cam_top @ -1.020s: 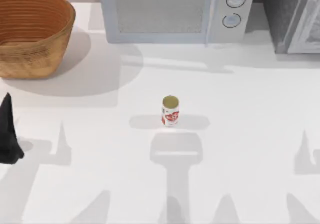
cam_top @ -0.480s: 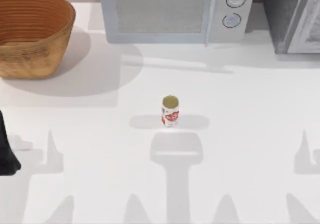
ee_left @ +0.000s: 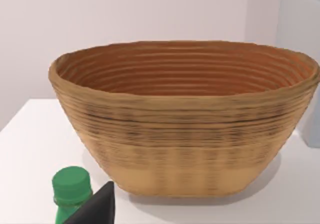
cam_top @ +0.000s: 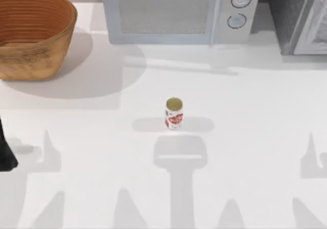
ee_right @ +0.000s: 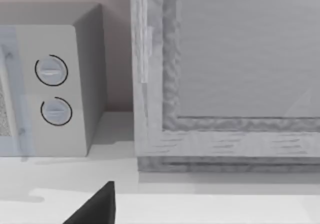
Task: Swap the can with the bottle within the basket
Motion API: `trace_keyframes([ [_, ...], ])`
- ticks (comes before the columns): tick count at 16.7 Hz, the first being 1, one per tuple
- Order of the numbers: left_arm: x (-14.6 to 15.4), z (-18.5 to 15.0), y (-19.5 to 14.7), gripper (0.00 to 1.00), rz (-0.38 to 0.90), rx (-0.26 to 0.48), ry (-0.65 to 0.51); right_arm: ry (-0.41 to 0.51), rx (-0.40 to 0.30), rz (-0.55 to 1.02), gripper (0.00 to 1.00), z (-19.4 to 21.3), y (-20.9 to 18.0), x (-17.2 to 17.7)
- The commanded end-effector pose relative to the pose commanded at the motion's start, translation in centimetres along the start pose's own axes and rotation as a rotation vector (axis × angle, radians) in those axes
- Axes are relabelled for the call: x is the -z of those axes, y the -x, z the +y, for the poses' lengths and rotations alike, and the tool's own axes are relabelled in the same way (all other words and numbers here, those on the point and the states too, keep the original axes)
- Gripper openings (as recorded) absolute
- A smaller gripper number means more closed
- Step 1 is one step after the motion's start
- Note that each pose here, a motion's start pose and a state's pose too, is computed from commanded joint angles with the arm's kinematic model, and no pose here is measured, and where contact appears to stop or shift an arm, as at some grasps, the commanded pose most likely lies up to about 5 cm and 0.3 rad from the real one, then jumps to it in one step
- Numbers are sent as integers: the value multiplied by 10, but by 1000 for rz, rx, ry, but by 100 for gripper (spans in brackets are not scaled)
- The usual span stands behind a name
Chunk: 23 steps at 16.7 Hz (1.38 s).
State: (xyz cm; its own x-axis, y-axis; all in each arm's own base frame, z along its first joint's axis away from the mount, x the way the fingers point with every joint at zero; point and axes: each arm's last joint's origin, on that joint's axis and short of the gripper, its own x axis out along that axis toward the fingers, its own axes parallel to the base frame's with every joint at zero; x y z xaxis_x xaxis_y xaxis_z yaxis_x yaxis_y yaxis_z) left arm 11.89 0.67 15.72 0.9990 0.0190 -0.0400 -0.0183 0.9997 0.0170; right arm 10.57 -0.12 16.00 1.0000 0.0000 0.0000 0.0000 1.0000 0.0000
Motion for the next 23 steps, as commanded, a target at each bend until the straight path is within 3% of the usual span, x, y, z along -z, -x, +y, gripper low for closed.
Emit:
trace_keyframes([
  [6,6,20,-28,100,45,14,-21,0,0,0,100,0,0,0],
  [12,33,50,-52,100,88,41,-27,0,0,0,100,0,0,0],
  [23,85,83,-49,100,159,41,11,0,0,0,100,0,0,0],
])
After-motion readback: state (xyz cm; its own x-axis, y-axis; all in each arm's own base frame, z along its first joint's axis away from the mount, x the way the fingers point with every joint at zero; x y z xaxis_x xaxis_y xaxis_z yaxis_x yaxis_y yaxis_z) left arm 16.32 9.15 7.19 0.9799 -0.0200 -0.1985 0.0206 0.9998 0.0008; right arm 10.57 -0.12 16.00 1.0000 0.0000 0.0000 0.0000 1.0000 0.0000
